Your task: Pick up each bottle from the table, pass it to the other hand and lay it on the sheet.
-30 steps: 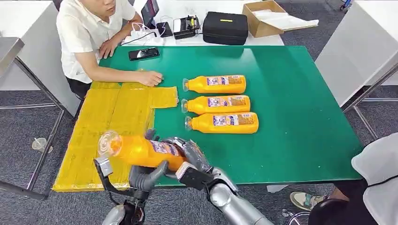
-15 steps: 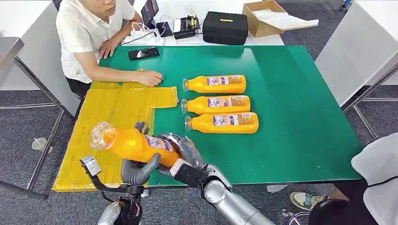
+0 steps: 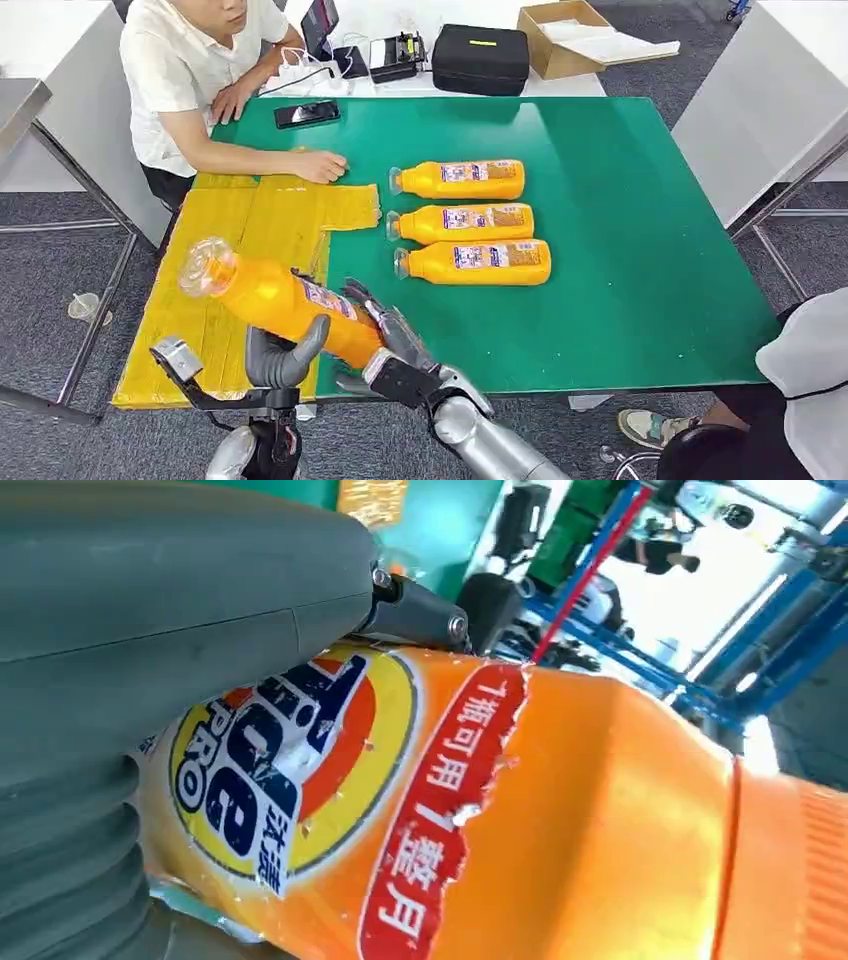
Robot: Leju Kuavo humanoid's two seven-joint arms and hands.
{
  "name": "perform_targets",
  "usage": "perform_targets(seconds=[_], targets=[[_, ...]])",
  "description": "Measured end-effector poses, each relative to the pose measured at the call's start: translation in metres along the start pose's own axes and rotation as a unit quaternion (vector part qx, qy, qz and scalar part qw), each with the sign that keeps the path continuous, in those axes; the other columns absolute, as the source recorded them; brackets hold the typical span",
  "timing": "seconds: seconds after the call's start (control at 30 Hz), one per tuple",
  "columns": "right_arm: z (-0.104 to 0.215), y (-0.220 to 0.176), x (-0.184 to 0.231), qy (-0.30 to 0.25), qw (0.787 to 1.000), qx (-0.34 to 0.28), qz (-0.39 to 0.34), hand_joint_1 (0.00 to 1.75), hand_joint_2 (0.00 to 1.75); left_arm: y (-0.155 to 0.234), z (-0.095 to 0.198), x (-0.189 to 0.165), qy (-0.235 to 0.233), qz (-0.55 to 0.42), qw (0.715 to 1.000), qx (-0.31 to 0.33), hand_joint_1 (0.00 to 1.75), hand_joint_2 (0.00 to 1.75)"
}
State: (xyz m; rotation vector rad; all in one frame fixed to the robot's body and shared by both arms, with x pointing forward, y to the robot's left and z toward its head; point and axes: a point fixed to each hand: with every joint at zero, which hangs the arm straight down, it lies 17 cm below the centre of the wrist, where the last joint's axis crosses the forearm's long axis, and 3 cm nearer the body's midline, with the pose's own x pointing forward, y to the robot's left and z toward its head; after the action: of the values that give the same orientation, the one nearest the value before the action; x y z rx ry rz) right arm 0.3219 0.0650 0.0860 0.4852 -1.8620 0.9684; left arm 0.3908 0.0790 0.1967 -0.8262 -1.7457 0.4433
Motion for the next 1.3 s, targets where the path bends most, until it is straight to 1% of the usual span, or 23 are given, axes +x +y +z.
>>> perform_targets(seconds=[0.07, 0.1, 0.2, 0.3, 0.37, 0.7, 0.73, 0.77, 0.8, 0.83, 0.87, 0.9, 0.93, 0.97, 1.0, 1.03, 1.07, 1.1, 1.17, 1.3], targets=[[0.001, 0.004, -0.001, 0.002, 1.0, -0.005, 0.002, 0.0, 1.75, 0.0, -0.001, 0.002, -0.002, 0.001, 1.0, -0.001, 1.75, 1.75], [0.0, 0.005, -0.001, 0.001, 1.0, -0.007, 0.004, 0.0, 0.0, 0.0, -0.001, 0.003, -0.003, 0.001, 1.0, -0.001, 1.75, 1.75], [0.001, 0.005, -0.003, 0.002, 1.0, -0.02, 0.013, 0.0, 0.0, 0.001, -0.002, 0.006, -0.003, 0.002, 1.0, 0.003, 1.75, 1.75], [0.006, 0.001, -0.008, 0.004, 0.997, -0.045, 0.055, 0.0, 0.0, 0.007, -0.004, 0.01, -0.007, -0.003, 1.0, 0.016, 1.75, 1.75], [0.012, 0.002, -0.012, 0.009, 0.996, -0.058, 0.07, 0.0, 0.0, 0.014, -0.005, 0.016, -0.014, -0.01, 1.0, 0.026, 1.75, 1.75], [0.021, 0.01, -0.023, 0.025, 0.996, -0.058, 0.068, 0.0, 0.0, 0.021, -0.006, 0.025, -0.024, -0.018, 0.999, 0.034, 1.75, 1.75], [0.021, 0.008, -0.023, 0.024, 0.995, -0.062, 0.074, 0.0, 0.0, 0.023, -0.006, 0.025, -0.027, -0.035, 0.998, 0.039, 1.75, 1.75], [0.023, 0.003, -0.022, 0.021, 0.993, -0.076, 0.086, 0.0, 0.0, 0.029, -0.006, 0.027, -0.036, -0.085, 0.994, 0.051, 1.75, 1.75], [0.025, -0.003, -0.022, 0.019, 0.991, -0.093, 0.096, 0.0, 0.0, 0.036, -0.007, 0.031, -0.05, -0.153, 0.985, 0.064, 1.75, 1.75], [0.027, -0.01, -0.022, 0.018, 0.988, -0.112, 0.107, 0.0, 0.0, 0.047, -0.007, 0.038, -0.07, -0.262, 0.959, 0.083, 1.75, 1.75], [0.031, -0.019, -0.021, 0.019, 0.984, -0.136, 0.117, 0.0, 0.0, 0.054, -0.008, 0.044, -0.09, -0.371, 0.92, 0.091, 1.75, 1.75], [0.034, -0.03, -0.02, 0.02, 0.978, -0.162, 0.127, 0.0, 0.0, 0.058, -0.007, 0.05, -0.113, -0.484, 0.864, 0.086, 1.75, 1.75], [0.038, -0.042, -0.019, 0.022, 0.973, -0.187, 0.136, 0.0, 0.0, 0.058, -0.005, 0.051, -0.129, -0.555, 0.819, 0.069, 1.75, 1.75], [0.041, -0.056, -0.018, 0.023, 0.966, -0.213, 0.144, 0.0, 0.0, 0.056, -0.004, 0.044, -0.131, -0.601, 0.787, 0.038, 1.75, 1.75], [0.044, -0.072, -0.015, 0.025, 0.959, -0.241, 0.149, 0.0, 1.75, 0.057, -0.002, 0.035, -0.125, -0.633, 0.764, 0.009, 1.75, 1.75], [0.047, -0.085, -0.013, 0.024, 0.953, -0.261, 0.152, 0.0, 1.75, 0.064, 0.0, 0.028, -0.112, -0.649, 0.752, -0.004, 1.75, 1.75], [0.05, -0.098, -0.01, 0.023, 0.948, -0.278, 0.156, 0.0, 1.75, 0.075, 0.001, 0.026, -0.098, -0.65, 0.754, 0.003, 1.75, 1.75], [0.052, -0.111, -0.007, 0.02, 0.942, -0.294, 0.159, 0.0, 1.75, 0.085, -0.001, 0.026, -0.086, -0.657, 0.749, 0.009, 1.75, 1.75], [0.055, -0.128, 0.0, 0.013, 0.934, -0.316, 0.165, 0.0, 1.75, 0.104, -0.005, 0.026, -0.067, -0.682, 0.728, 0.01, 1.75, 1.75], [0.057, -0.146, 0.012, 0.001, 0.925, -0.337, 0.173, 0.0, 1.75, 0.124, -0.008, 0.023, -0.051, -0.704, 0.709, 0.006, 1.75, 1.75]])
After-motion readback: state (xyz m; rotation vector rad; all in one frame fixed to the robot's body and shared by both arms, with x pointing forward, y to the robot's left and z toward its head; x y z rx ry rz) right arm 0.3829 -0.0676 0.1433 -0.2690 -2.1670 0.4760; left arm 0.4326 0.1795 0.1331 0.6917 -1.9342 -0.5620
